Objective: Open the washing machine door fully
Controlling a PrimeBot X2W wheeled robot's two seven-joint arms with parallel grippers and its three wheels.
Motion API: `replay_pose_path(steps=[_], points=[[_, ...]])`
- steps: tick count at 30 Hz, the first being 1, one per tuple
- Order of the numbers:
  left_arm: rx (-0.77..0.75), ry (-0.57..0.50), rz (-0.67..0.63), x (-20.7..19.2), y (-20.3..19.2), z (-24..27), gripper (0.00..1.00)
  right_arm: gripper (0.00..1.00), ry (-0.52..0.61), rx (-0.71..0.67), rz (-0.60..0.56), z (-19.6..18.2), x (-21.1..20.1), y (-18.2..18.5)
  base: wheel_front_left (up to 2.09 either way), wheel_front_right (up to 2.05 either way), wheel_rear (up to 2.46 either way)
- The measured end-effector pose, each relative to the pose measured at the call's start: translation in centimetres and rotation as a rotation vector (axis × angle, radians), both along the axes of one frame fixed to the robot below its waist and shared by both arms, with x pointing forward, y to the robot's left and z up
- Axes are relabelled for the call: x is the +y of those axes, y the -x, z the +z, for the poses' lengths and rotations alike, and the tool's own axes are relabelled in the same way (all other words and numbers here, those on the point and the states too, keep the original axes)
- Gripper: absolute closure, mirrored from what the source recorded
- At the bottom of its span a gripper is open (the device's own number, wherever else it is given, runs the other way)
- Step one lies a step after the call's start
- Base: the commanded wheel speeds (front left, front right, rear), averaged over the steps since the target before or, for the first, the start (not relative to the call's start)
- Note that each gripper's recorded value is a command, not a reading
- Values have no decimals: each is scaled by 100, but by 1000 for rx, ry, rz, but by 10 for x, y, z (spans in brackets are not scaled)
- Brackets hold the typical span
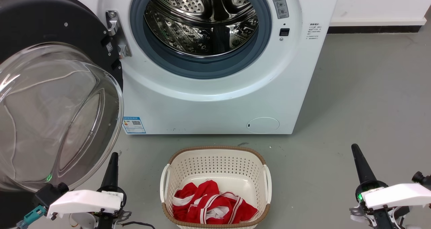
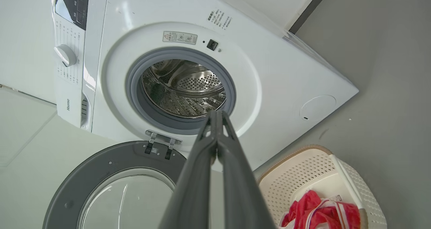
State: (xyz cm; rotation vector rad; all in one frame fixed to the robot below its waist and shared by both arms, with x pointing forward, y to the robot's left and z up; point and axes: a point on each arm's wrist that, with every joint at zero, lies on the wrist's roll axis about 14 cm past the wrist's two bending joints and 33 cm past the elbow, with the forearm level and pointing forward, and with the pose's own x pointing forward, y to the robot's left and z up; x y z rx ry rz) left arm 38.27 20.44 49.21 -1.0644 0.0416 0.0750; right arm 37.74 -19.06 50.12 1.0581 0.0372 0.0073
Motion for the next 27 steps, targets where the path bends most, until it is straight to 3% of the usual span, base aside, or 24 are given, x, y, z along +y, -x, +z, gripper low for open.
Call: replay_pose_path(steps=[27], points=[[-28, 262, -8, -3, -3, 5, 100, 100, -261, 4, -19, 0, -5, -4, 0, 0, 0]])
